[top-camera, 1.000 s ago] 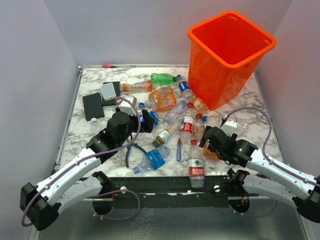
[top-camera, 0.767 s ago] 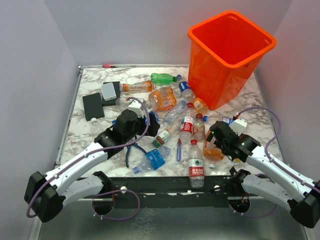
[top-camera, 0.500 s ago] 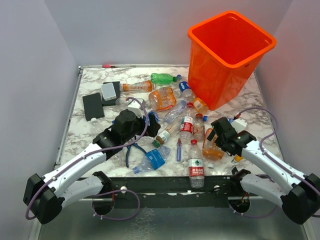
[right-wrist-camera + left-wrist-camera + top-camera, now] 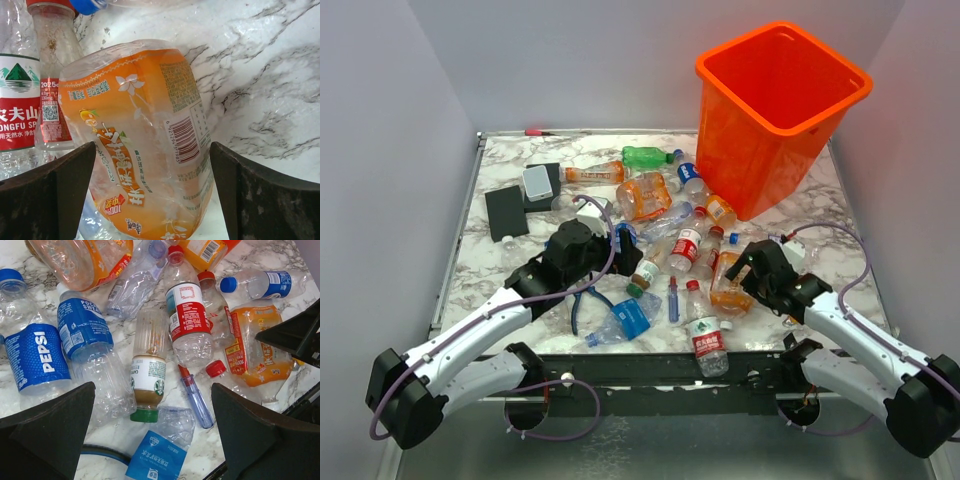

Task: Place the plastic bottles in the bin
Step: Pick up the plastic bottle at the center of the board.

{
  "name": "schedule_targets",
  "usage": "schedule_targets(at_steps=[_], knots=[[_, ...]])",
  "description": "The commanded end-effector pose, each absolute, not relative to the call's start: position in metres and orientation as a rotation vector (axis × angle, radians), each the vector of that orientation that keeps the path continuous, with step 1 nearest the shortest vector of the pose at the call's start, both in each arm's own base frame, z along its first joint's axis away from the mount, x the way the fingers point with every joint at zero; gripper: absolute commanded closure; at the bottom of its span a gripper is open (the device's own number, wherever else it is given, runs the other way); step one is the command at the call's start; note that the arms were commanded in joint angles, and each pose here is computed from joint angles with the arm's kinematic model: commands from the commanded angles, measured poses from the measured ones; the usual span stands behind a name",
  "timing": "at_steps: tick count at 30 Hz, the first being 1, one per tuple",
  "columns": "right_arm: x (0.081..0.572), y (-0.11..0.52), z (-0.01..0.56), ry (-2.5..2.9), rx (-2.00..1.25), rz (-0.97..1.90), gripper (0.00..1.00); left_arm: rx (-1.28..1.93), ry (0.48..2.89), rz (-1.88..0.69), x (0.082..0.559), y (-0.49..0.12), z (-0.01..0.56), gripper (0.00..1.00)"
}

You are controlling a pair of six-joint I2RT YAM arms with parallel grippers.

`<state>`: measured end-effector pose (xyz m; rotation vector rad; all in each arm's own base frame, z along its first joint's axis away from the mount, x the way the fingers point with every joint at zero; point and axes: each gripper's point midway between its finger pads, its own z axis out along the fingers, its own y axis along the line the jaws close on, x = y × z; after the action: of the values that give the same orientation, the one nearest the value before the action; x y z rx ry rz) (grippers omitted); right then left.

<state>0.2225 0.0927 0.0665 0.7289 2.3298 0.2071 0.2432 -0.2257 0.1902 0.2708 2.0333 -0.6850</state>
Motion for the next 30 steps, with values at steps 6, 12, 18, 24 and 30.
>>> schedule_targets(at_steps=[6,12,18,24,30], knots=[[0.203,0.083,0.053,2.383,0.775,0.161,0.0,0.3,2.028,-0.811,0.237,-0.247,0.196,0.01],[0.204,0.077,0.065,2.326,0.811,0.21,0.0,0.413,2.045,-0.909,0.221,-0.311,0.201,0.01],[0.2,0.077,0.056,2.33,0.86,0.268,0.0,0.534,2.082,-0.943,0.198,-0.383,0.185,0.03],[0.195,0.073,0.058,2.297,0.884,0.288,0.0,0.563,2.121,-0.938,0.192,-0.427,0.158,0.08],[0.192,0.078,0.054,2.297,0.901,0.341,0.0,0.559,2.214,-0.877,0.197,-0.447,0.114,0.18]])
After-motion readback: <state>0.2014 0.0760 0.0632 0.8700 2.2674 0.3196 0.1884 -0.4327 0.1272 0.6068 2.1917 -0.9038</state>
